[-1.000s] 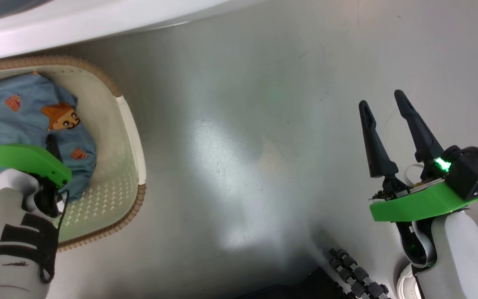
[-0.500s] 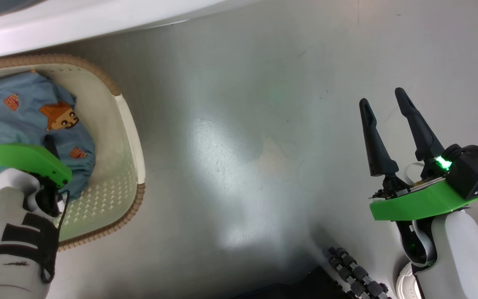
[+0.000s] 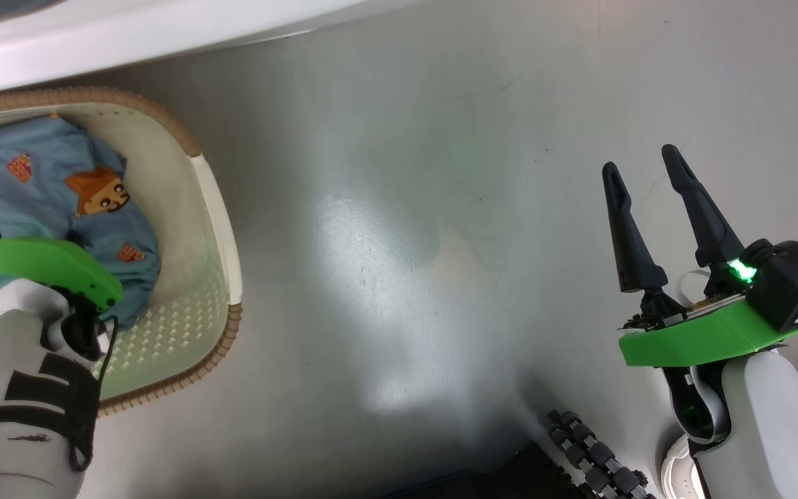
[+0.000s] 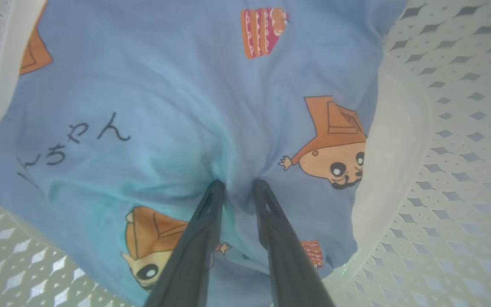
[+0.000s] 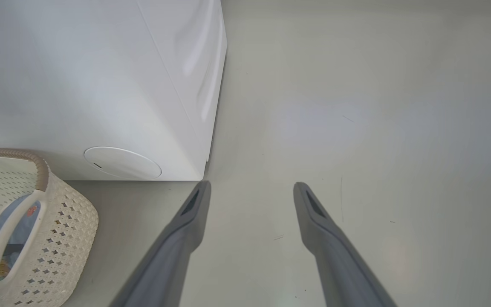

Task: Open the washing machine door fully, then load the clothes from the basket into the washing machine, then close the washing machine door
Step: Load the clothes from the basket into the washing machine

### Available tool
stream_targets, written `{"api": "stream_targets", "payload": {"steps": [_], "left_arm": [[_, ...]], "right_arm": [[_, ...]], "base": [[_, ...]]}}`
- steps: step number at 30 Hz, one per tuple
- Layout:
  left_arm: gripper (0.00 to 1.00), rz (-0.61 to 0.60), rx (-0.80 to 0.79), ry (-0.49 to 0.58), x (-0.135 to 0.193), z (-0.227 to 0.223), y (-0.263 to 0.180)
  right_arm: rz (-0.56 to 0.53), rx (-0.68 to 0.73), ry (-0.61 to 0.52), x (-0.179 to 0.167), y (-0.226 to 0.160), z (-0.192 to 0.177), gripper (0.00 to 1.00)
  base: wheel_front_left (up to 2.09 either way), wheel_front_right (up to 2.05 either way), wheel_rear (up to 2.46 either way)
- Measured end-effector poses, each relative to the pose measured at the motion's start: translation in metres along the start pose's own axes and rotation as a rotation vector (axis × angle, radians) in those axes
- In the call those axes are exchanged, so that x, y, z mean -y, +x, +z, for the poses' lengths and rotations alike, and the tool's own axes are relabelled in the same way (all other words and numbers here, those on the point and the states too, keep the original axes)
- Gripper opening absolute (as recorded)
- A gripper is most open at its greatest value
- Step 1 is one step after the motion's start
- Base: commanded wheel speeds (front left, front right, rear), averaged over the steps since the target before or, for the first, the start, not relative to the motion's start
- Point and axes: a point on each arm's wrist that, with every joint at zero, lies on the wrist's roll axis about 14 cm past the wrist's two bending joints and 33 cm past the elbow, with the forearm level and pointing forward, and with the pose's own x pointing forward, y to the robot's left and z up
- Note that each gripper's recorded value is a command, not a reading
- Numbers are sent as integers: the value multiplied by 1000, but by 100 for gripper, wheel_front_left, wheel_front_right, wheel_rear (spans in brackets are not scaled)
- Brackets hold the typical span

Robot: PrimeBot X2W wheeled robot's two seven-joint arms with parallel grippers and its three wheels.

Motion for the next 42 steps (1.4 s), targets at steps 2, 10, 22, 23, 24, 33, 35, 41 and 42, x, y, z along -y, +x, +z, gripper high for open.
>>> {"api": "stream_targets", "payload": {"steps": [2,10,22,23,24,33,35,41,42], "left_arm": [[34,0,-1,-3,0,0,0],[0,-3,-1,6,1,0,0],[0,-7,8,5,2,3,-4],[0,-7,9,6,2,4,-4],[0,-7,10,7,1,4,-6],[0,-76,87,-10,12,8,-25],[0,-93,109,-11,15,9,-31],[0,-125,155,-20,19,12,-49],[0,-126,166,-22,19,13,-53]], "right_arm": [[0,0,0,0,0,0,100],[0,1,0,0,0,0,100],[2,10,2,-1,0,4,100],[3,11,3,-1,0,4,100],[5,13,4,-2,0,5,100],[14,54,13,-6,2,20,100],[16,67,13,-6,3,25,100],[34,105,13,-11,2,40,100],[38,114,14,-13,2,44,100]], "base": [[0,0,0],[0,0,0],[0,0,0],[0,0,0],[0,0,0],[0,0,0],[0,0,0],[0,0,0],[0,0,0]]}}
